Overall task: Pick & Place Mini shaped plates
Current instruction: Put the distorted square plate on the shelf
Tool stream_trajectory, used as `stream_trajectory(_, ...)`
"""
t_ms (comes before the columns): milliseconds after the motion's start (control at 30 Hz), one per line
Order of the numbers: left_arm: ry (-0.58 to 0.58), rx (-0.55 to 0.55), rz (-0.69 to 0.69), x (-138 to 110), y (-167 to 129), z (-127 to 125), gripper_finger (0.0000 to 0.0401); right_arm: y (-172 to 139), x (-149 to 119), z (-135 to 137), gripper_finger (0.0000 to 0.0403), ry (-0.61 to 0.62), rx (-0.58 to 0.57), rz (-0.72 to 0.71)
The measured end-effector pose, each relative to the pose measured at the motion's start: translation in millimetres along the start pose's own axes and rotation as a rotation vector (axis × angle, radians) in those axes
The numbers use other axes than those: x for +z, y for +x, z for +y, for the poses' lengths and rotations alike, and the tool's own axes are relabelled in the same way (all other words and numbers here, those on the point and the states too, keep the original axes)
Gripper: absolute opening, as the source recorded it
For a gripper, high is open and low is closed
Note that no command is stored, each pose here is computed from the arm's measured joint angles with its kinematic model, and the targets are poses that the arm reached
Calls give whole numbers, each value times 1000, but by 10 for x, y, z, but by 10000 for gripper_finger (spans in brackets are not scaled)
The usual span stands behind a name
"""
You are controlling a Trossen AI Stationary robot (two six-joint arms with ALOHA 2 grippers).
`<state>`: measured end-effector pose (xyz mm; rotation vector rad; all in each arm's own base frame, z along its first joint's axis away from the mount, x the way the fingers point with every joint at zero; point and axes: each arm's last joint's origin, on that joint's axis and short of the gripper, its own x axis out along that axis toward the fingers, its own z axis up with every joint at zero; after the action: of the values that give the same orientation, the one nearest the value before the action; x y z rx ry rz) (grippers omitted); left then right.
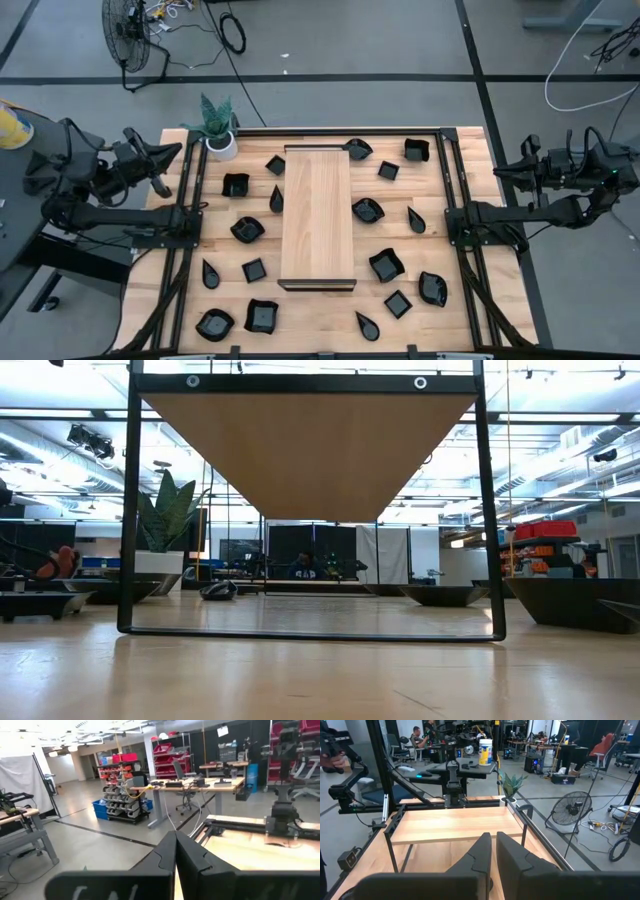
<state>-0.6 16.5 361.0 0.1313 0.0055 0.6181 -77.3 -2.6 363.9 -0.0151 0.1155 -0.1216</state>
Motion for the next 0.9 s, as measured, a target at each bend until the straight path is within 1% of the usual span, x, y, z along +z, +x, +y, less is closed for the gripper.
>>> stream_trajectory(100,41,-1,69,-40,78,-62,10,1,0,0,34,0,0,0)
stream_trajectory(233,74,16,124,-41,184,-127,10,1,0,0,34,0,0,0)
stream_trajectory(400,127,-29,183,-46,330,-214,10,2,0,0,34,0,-1,1)
stream_trajectory(533,147,-71,249,-68,489,-282,10,2,0,0,34,0,-1,0)
stream_trajectory(700,203,-132,333,-116,709,-342,10,2,0,0,34,0,-1,1)
stream_trajectory(900,195,-181,431,-199,948,-369,10,2,0,0,34,0,0,1)
